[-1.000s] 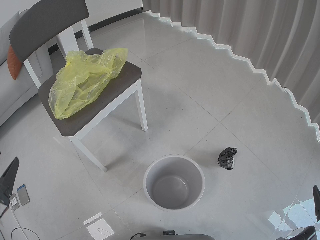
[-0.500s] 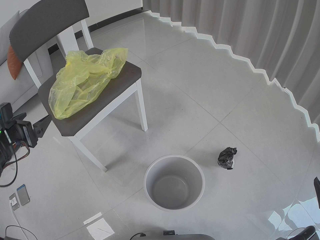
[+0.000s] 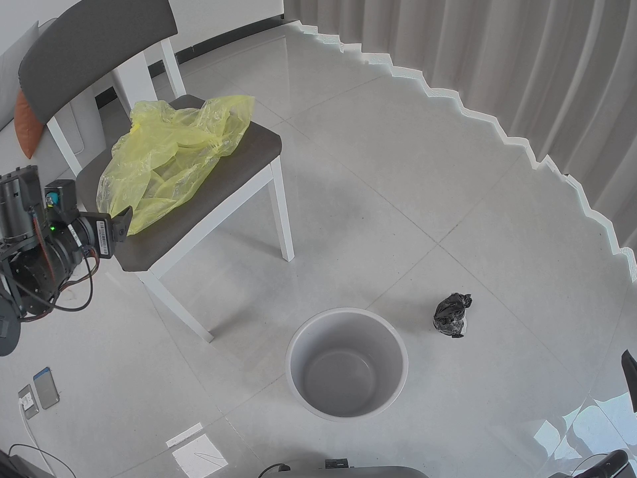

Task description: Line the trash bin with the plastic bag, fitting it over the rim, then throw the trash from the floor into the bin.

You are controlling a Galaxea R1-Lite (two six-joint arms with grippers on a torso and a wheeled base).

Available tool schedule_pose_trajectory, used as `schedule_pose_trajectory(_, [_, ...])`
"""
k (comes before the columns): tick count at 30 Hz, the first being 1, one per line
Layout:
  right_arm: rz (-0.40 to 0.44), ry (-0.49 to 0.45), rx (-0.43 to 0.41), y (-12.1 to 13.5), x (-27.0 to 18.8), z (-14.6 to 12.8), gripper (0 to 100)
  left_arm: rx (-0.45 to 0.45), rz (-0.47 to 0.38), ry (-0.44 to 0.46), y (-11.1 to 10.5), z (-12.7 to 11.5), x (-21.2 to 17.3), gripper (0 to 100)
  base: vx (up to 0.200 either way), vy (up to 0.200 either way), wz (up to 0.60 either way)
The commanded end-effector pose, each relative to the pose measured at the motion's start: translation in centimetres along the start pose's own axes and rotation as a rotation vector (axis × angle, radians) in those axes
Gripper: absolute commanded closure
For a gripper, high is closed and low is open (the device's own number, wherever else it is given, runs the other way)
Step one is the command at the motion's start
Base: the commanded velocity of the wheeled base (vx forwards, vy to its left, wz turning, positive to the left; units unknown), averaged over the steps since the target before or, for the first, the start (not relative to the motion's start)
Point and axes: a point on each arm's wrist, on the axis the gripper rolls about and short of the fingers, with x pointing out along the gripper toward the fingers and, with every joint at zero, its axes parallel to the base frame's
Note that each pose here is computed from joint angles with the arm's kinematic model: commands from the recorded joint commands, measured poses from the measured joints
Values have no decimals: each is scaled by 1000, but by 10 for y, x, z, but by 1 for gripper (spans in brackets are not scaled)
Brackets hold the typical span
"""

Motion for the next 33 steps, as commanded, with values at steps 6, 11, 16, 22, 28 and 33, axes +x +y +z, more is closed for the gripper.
schedule_pose_trajectory(6, [-5, 4, 0, 0, 1, 0, 0, 47, 53, 34, -26, 1, 43, 0, 0, 0, 0])
schedule_pose_trajectory(11, [-12, 3, -1, 0, 1, 1, 0, 49, 88, 37, -33, 1, 57, 0, 0, 0, 0])
schedule_pose_trajectory(16, [-14, 6, 0, 0, 1, 0, 0, 71, 139, 56, -35, -1, 72, 0, 0, 0, 0])
schedule_pose_trajectory(22, [-13, 6, 0, 0, 1, 0, 0, 52, 167, 26, -30, 1, 82, 0, 0, 0, 0])
schedule_pose_trajectory(28, [-11, 8, 0, 1, 1, -2, 0, 57, 175, 49, -29, -6, 93, 100, 0, 0, 0])
schedule_pose_trajectory(33, [-7, 16, 3, 1, 1, -6, 0, 42, 186, 31, -27, 0, 100, 100, 0, 0, 0])
